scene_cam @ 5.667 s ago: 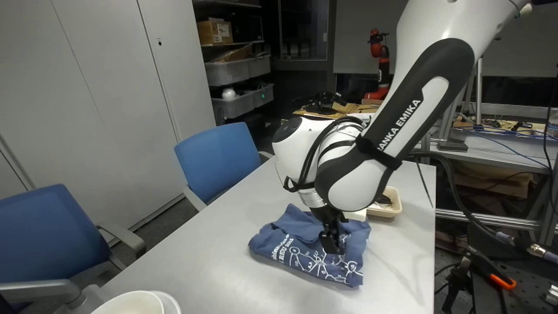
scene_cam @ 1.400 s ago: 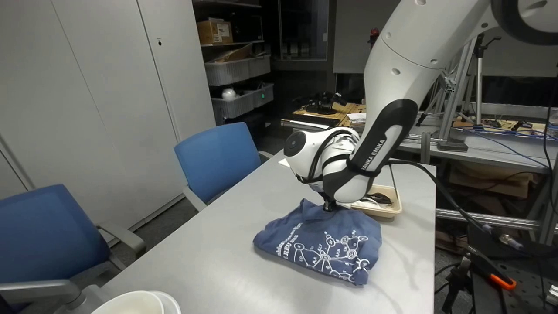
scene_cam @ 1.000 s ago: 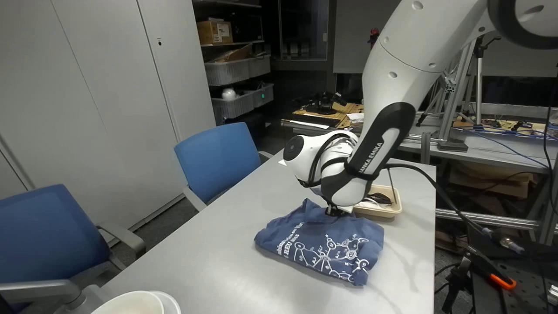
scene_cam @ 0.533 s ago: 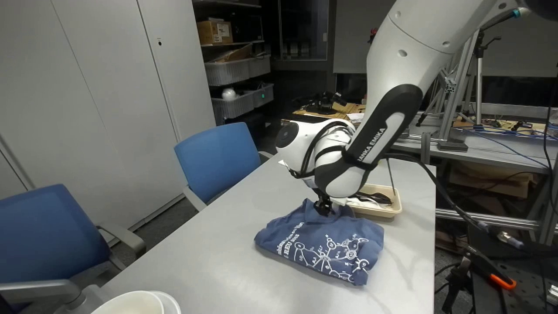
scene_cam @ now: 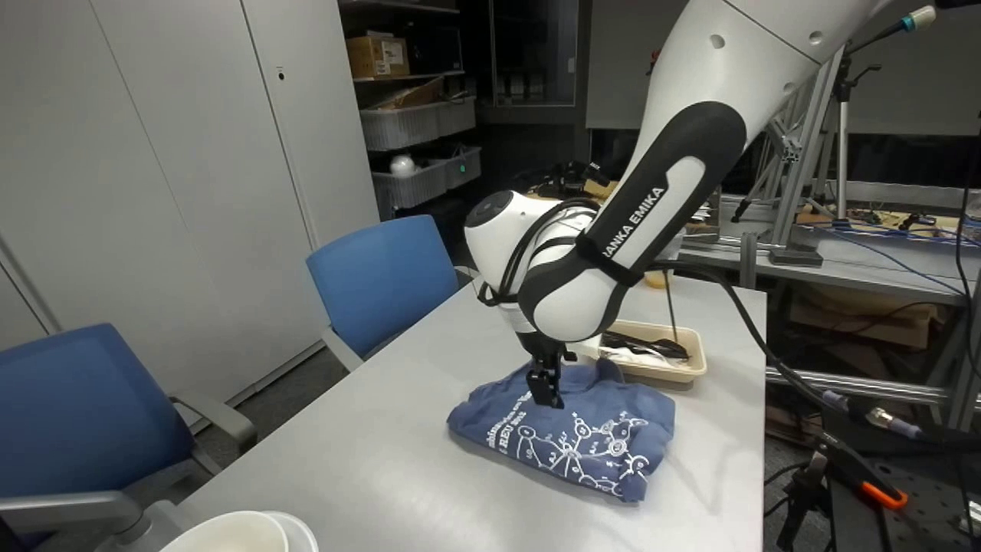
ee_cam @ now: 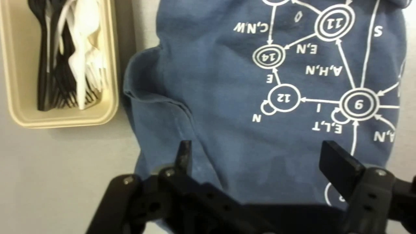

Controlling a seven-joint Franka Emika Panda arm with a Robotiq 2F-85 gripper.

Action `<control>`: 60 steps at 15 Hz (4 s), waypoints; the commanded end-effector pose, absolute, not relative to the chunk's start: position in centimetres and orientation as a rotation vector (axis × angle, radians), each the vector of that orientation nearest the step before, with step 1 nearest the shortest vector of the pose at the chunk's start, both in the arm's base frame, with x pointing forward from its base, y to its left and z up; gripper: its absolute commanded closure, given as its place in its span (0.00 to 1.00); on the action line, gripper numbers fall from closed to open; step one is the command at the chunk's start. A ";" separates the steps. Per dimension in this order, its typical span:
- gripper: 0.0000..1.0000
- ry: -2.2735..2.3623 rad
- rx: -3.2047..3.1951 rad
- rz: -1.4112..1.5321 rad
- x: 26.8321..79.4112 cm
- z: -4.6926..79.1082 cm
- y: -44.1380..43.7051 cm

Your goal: Fold the blue shirt

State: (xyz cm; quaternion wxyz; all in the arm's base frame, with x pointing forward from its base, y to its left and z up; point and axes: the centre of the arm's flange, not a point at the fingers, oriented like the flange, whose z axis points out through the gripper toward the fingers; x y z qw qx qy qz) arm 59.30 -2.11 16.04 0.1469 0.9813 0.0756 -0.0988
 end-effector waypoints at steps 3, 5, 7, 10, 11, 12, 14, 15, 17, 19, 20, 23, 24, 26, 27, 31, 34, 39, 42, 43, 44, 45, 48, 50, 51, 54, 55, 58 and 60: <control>0.00 0.313 2.898 -0.376 60.9 12.0 -2.7; 0.00 0.310 2.890 -0.377 61.5 10.7 -2.9; 0.00 0.302 2.890 -0.381 62.2 9.6 -3.0; 0.00 0.293 2.891 -0.390 63.0 7.9 -2.6; 0.00 0.295 2.893 -0.401 63.1 7.2 -2.3; 0.00 0.299 2.903 -0.420 63.2 6.7 -2.0; 0.00 0.284 2.925 -0.433 63.5 6.0 -1.5; 0.00 0.276 2.945 -0.444 63.8 5.9 -1.1; 0.00 0.267 2.980 -0.447 64.5 5.9 0.0; 0.00 0.280 3.020 -0.431 65.2 6.4 1.7; 0.00 0.292 3.041 -0.414 65.6 6.8 2.6; 0.00 0.343 3.073 -0.367 66.3 7.7 5.3; 0.00 0.350 3.071 -0.358 66.4 8.1 5.8; 0.00 0.360 3.061 -0.351 66.3 9.1 6.2; 0.00 0.357 3.052 -0.348 66.1 10.0 6.1; 0.00 0.340 2.977 -0.330 64.4 15.1 5.7; 0.00 0.367 2.926 -0.264 62.8 19.8 5.8; 0.00 0.418 2.895 -0.159 58.1 26.2 6.9; 0.00 0.403 2.906 -0.110 54.8 28.6 7.3; 0.00 0.392 2.910 -0.092 53.8 29.2 7.3; 0.00 0.375 2.920 -0.064 52.6 29.8 7.2; 0.00 0.352 2.928 -0.036 51.6 30.2 7.1; 0.00 0.295 2.944 0.047 48.7 31.3 6.8; 0.00 0.313 2.947 -0.004 51.4 30.2 7.0; 0.00 0.302 2.950 0.012 50.5 30.5 6.9; 0.00 0.296 2.952 0.027 49.1 31.0 6.8; 0.00 0.296 2.952 0.027 49.0 31.0 6.8; 0.00 0.296 2.952 0.027 49.0 31.0 6.8; 0.00 0.295 2.952 0.027 49.0 31.0 6.8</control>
